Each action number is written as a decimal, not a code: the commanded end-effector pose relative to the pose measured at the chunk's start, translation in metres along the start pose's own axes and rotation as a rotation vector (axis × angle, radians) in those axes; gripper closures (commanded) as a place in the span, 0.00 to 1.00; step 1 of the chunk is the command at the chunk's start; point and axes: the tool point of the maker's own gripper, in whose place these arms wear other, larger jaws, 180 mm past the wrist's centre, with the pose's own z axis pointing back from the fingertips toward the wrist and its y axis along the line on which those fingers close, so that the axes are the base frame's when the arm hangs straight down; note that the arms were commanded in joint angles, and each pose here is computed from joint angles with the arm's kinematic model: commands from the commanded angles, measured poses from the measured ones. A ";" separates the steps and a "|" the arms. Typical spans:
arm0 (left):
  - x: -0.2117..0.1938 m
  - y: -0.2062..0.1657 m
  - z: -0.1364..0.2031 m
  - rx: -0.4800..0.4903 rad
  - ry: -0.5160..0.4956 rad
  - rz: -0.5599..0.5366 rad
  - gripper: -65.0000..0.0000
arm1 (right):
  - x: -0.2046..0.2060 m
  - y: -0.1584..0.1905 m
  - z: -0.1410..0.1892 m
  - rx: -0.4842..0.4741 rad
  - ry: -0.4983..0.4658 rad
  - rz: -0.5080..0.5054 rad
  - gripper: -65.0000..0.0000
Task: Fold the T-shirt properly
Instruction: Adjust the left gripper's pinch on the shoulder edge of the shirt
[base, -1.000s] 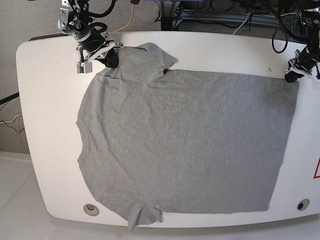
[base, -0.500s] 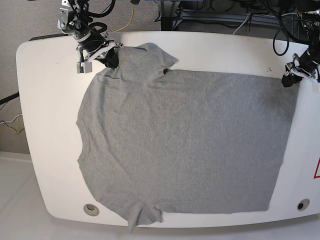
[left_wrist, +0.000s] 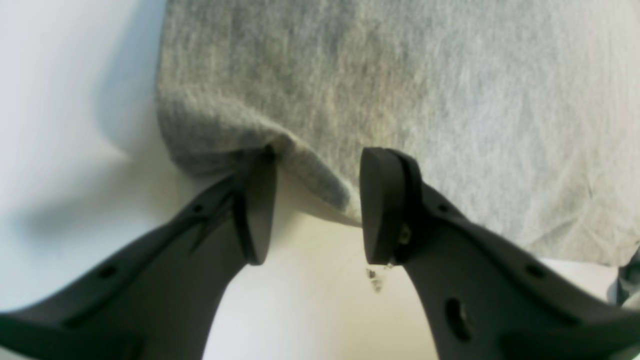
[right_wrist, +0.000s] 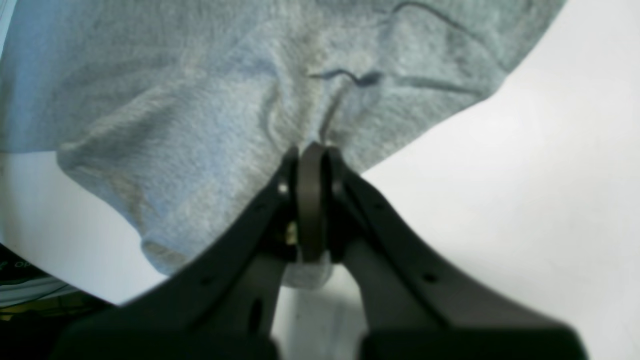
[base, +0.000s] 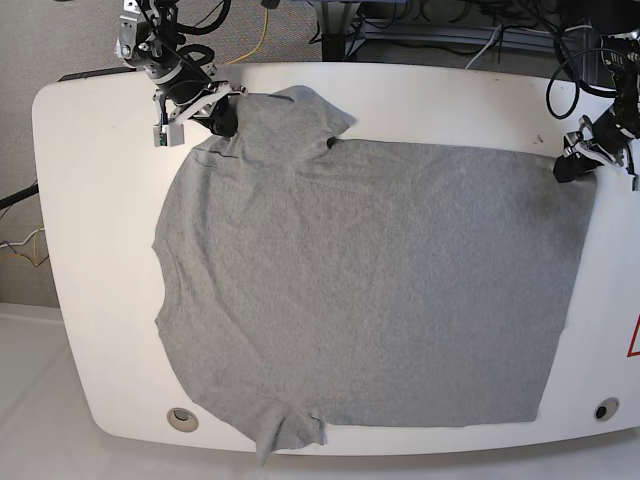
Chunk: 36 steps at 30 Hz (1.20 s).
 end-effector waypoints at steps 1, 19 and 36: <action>0.005 0.004 0.002 0.024 0.013 -0.024 0.55 | 0.005 0.001 0.001 0.006 -0.014 0.010 1.00; 0.039 -0.009 0.023 0.033 -0.055 -0.152 0.53 | 0.007 0.002 0.002 0.008 -0.020 0.011 1.00; 0.012 0.008 0.004 0.031 -0.016 -0.034 0.46 | 0.006 0.002 0.001 0.011 -0.019 0.011 1.00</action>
